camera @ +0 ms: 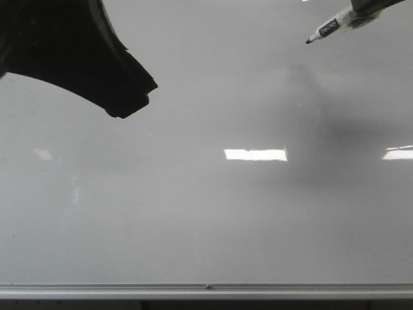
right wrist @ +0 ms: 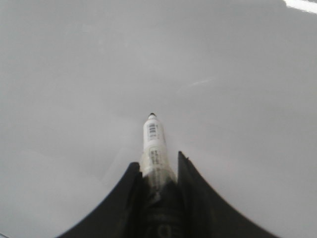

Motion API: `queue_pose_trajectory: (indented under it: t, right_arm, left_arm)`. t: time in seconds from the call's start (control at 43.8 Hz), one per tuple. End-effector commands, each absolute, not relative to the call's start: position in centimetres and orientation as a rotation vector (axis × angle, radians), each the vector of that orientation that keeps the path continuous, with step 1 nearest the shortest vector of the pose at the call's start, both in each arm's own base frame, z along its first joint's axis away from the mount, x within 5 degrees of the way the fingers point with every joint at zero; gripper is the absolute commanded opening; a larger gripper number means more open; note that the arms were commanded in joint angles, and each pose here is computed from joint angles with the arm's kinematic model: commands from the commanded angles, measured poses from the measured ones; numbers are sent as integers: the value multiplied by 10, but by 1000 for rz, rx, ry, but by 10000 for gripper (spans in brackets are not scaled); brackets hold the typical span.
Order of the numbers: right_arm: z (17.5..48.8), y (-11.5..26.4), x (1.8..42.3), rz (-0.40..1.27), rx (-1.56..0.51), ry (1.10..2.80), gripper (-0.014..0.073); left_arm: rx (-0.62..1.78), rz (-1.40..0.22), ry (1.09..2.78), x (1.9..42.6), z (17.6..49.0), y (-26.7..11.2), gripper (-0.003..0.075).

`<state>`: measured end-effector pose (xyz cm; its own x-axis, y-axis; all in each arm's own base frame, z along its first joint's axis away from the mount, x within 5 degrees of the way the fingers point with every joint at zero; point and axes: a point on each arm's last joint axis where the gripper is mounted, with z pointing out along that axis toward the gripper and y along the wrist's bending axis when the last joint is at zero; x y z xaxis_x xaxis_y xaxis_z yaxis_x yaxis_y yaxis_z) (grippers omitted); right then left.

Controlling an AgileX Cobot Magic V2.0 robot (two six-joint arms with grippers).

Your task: Write number 4 on whiteboard

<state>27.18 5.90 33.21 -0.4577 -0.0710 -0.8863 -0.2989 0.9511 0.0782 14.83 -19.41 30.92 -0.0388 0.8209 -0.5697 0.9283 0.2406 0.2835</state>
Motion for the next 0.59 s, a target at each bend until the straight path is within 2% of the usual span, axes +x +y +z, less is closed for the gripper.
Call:
queue_pose_trajectory:
  t: [0.0, 0.571]
  right_arm:
    - [353, 57, 279, 248, -212, 1926, -62]
    - [330, 61, 290, 262, -256, 2033, -62]
  left_arm:
    - [1504, -255, 1799, 149, 331, -195, -20]
    - [1504, -255, 1799, 149, 331, -195, -20]
